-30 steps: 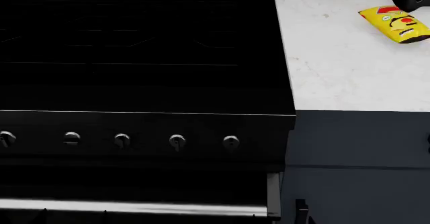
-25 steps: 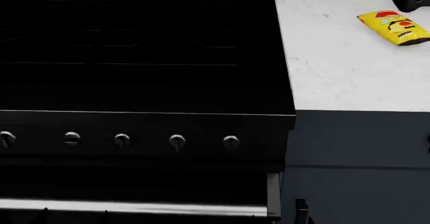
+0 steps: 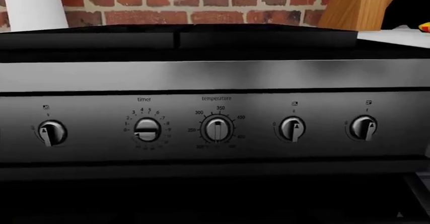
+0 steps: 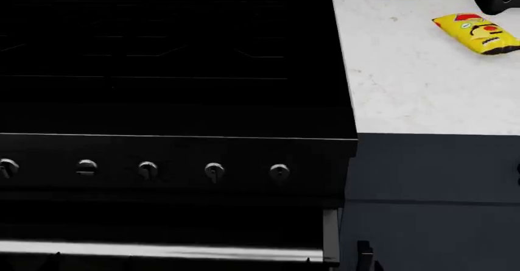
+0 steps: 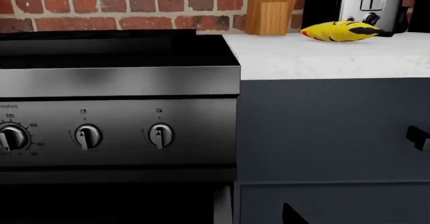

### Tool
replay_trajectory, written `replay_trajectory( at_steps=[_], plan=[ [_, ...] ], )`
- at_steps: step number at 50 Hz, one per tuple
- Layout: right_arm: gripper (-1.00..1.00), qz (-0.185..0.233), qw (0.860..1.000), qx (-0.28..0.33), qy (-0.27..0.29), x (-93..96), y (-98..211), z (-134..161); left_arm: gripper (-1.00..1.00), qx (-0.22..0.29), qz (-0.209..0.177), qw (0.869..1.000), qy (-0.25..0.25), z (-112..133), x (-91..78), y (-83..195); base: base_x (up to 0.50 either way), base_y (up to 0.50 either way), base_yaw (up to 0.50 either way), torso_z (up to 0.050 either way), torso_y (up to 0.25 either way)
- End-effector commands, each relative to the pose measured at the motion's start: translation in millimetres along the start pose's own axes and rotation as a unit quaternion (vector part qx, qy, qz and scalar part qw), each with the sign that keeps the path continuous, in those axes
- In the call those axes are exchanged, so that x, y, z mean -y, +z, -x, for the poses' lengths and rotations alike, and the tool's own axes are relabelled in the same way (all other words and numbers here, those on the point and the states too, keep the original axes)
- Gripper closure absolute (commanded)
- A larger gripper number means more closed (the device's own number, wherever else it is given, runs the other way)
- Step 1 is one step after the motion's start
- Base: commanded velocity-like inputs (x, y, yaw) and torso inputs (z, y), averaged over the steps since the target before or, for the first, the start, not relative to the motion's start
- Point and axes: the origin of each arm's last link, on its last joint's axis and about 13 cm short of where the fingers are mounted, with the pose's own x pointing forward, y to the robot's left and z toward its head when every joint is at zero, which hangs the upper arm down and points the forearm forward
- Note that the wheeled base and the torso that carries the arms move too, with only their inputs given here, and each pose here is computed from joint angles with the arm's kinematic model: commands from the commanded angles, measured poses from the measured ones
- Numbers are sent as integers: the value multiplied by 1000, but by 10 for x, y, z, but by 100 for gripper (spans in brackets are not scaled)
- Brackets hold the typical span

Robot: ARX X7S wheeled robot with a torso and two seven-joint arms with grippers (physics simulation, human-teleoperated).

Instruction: Open the right drawer.

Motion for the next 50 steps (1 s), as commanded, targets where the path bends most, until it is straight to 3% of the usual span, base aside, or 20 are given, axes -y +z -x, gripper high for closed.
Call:
replay_trajectory(
  at_steps=[1,50],
  plan=[
    [-100,-4,1000,2,0,5,2,0,-100,1,5,1000,-3,3,-4,4,0,0,0,0,0],
    [-100,-7,1000,2,-4,9,11,1,-100,5,10,1000,-8,15,0,6,0,-205,0,0,0]
  ],
)
